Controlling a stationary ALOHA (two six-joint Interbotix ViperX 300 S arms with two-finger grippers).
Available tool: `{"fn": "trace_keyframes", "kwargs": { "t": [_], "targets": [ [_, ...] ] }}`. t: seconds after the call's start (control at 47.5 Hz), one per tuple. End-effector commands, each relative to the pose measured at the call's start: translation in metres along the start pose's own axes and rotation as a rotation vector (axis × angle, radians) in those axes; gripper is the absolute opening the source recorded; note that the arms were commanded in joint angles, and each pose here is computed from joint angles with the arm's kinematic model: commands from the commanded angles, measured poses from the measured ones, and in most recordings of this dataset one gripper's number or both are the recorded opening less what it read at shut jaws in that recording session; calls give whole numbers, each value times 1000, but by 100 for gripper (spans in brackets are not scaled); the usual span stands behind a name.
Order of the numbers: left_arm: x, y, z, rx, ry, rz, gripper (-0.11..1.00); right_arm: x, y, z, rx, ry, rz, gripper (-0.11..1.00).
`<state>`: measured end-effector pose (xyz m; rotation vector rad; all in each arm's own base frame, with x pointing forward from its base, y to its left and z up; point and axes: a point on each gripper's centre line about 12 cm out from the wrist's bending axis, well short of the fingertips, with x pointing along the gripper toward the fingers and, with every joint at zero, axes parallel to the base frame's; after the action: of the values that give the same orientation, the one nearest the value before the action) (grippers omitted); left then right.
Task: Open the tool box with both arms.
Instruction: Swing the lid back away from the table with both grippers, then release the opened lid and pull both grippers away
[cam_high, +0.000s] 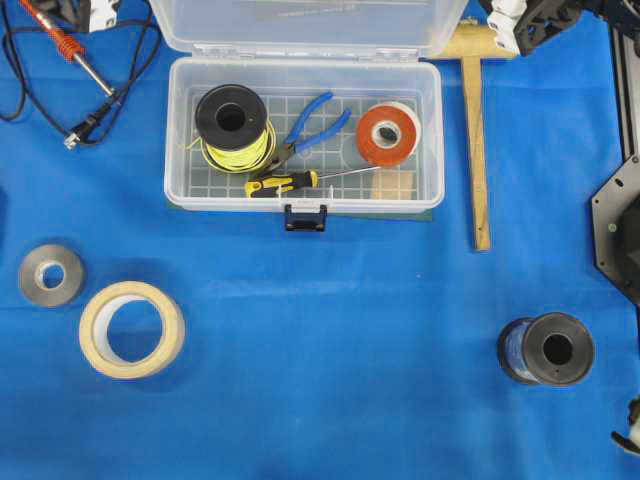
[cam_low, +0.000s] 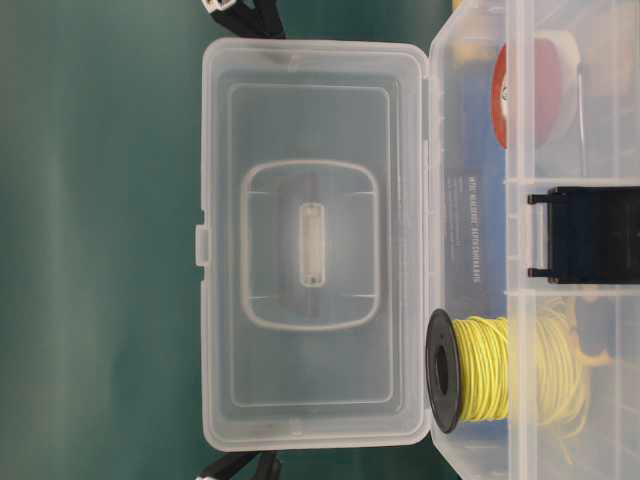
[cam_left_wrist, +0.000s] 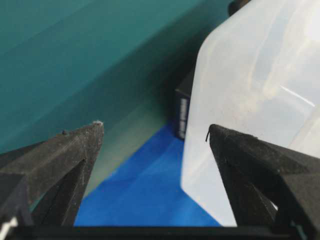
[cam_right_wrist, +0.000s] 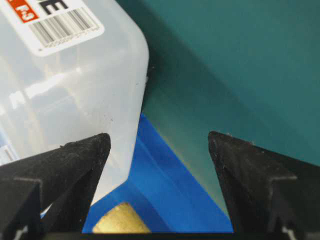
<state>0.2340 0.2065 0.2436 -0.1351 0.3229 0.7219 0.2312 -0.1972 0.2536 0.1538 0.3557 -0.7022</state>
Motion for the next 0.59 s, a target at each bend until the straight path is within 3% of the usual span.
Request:
{"fn": "trace_keyframes", "kwargs": {
  "t": [0.0,0.379,0.568],
  "targets": [
    [6,-2,16,2,-40,-6,88,2,7,21,4,-65,21,83],
    [7,4,15,-3,-35,13,88,3,-2,17,10,-48,-5,83],
    [-5,15,6,-14,-10,44,88,-11,-6,12,15,-43,-19,83]
  ]
}}
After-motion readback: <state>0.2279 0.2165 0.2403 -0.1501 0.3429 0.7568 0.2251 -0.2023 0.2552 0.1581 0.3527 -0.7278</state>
